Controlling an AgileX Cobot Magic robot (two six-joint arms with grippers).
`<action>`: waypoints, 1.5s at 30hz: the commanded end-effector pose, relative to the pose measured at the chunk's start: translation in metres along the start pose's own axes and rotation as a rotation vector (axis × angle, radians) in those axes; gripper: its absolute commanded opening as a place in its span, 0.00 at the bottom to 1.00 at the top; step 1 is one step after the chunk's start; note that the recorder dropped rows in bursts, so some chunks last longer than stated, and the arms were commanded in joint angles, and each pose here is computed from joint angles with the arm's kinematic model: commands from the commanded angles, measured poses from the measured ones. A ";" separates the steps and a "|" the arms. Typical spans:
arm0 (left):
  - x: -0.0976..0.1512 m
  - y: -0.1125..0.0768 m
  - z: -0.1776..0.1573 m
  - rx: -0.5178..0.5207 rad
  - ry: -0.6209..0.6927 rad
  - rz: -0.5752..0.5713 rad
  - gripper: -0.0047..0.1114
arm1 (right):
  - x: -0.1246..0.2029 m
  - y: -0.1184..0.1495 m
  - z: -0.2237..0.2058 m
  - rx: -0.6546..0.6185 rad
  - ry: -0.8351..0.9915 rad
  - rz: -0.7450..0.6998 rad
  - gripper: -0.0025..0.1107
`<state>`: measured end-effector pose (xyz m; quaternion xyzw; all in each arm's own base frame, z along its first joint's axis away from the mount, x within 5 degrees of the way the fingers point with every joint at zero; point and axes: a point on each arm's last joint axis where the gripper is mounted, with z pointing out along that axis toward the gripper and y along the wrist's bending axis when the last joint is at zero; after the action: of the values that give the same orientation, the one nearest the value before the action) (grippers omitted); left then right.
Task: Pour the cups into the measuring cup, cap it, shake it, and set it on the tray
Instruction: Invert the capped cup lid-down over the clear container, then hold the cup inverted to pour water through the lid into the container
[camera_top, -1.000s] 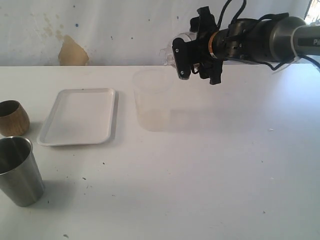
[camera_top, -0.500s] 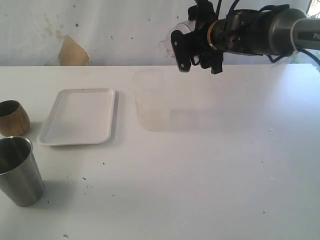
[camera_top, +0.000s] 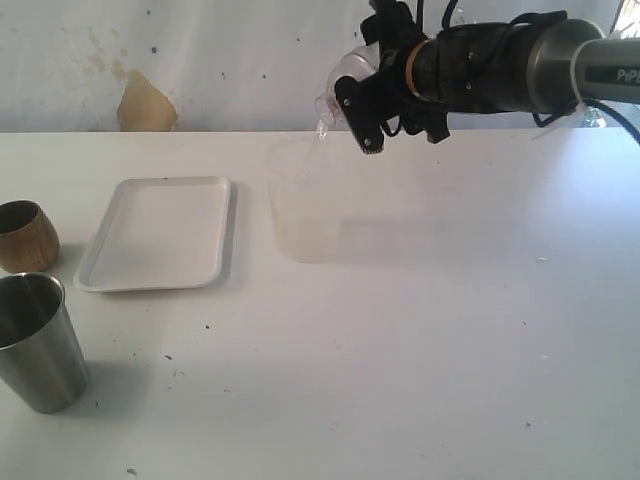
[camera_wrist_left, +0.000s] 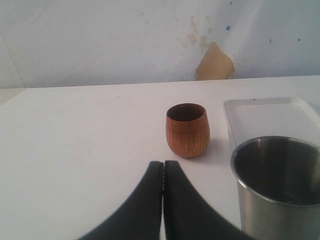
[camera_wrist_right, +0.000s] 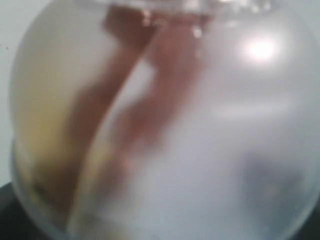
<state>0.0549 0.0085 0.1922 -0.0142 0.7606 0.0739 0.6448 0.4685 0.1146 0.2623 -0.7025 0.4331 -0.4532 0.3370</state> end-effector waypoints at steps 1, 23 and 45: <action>0.001 0.000 0.000 0.003 -0.008 -0.006 0.05 | 0.005 -0.011 -0.005 0.033 0.012 -0.033 0.02; 0.001 0.000 0.000 0.003 -0.008 -0.006 0.05 | 0.005 -0.013 -0.005 0.059 0.023 -0.197 0.02; 0.001 0.000 0.000 0.003 -0.008 -0.006 0.05 | 0.005 -0.012 -0.004 0.058 0.025 -0.112 0.02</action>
<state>0.0549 0.0085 0.1922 -0.0142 0.7606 0.0739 0.6448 0.4696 0.1148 0.2652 -0.7183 0.3864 -0.4835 0.3178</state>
